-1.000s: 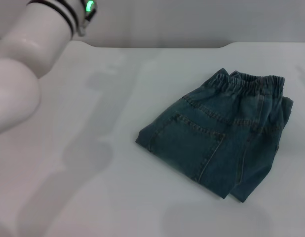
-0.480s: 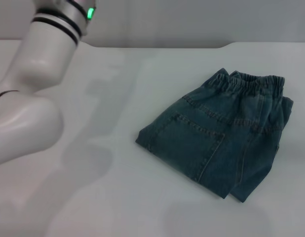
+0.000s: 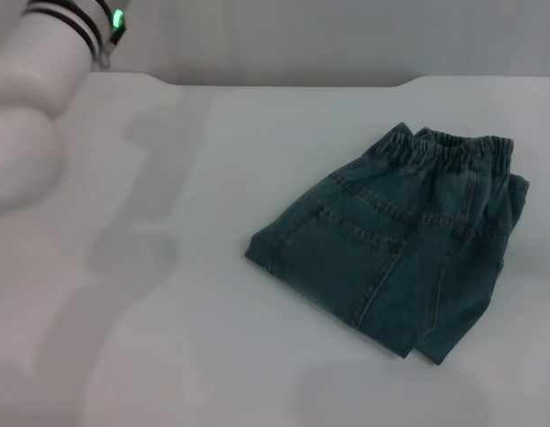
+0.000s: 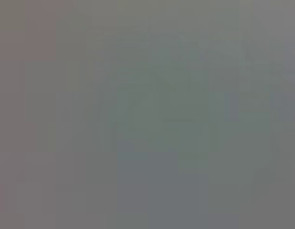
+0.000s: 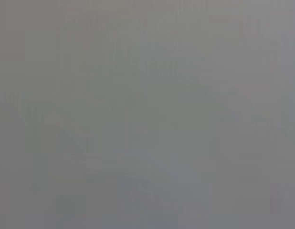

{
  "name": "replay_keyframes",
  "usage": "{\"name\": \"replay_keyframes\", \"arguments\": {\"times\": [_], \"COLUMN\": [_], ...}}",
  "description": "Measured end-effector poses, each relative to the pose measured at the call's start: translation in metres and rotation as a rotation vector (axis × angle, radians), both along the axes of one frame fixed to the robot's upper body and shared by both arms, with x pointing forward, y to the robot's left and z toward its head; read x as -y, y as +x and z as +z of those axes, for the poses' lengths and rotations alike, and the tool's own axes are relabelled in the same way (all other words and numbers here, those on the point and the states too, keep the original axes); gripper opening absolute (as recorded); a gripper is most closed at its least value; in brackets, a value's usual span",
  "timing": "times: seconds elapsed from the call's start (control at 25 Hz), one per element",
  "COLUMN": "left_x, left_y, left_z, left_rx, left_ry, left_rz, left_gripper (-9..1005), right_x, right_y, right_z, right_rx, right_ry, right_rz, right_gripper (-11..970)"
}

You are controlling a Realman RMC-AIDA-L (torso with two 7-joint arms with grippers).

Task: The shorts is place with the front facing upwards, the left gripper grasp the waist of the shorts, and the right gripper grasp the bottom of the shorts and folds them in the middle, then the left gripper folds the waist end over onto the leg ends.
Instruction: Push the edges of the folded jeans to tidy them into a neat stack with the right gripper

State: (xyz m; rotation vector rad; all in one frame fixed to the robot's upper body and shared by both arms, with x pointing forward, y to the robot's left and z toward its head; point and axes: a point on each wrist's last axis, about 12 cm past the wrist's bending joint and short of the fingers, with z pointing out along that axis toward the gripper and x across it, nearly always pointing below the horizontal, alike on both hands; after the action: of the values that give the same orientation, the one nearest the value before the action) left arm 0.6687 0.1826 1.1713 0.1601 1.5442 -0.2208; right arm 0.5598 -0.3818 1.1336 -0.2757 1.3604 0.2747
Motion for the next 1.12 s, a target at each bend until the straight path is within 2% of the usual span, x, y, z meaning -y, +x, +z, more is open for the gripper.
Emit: {"name": "replay_keyframes", "arguments": {"times": [0.12,0.2,0.24,0.28,0.48,0.56,0.64,0.76,0.88,1.0,1.12], "left_x": [-0.015,-0.019,-0.018,-0.018,-0.013,-0.013,-0.015,-0.017,-0.016,-0.019,-0.025], "left_y": [0.013,0.017,0.02,0.02,0.03,0.035,0.036,0.034,0.029,0.02,0.01], "left_z": [0.01,0.019,0.03,0.03,0.053,0.059,0.062,0.066,0.066,0.062,0.047], "left_rx": [-0.136,-0.182,-0.215,-0.215,-0.298,-0.34,-0.355,-0.322,-0.241,-0.094,0.07], "left_ry": [-0.004,0.006,0.027,0.027,0.072,0.065,0.002,-0.108,-0.22,-0.283,-0.293], "left_rz": [0.0,-0.02,-0.055,-0.055,-0.119,-0.143,-0.173,-0.266,-0.392,-0.478,-0.479], "left_gripper": [830,829,829,829,829,829,829,829,829,829,829], "right_x": [-0.005,-0.009,-0.011,-0.014,-0.018,-0.017,-0.013,-0.004,0.008,0.013,0.02], "right_y": [0.004,0.007,0.009,0.012,0.015,0.015,0.014,0.009,-0.002,-0.006,-0.007], "right_z": [-0.004,-0.005,-0.005,-0.005,-0.003,-0.003,-0.002,-0.001,0.0,0.0,0.002], "right_rx": [-0.012,-0.017,-0.018,-0.017,-0.006,-0.004,-0.003,-0.001,0.003,-0.002,-0.046], "right_ry": [0.027,0.04,0.045,0.054,0.069,0.061,0.043,0.016,-0.015,-0.021,0.01], "right_rz": [0.007,0.015,0.02,0.027,0.035,0.033,0.026,0.01,-0.017,-0.023,0.002], "right_gripper": [348,348,348,348,348,347,347,347,347,347,347]}}
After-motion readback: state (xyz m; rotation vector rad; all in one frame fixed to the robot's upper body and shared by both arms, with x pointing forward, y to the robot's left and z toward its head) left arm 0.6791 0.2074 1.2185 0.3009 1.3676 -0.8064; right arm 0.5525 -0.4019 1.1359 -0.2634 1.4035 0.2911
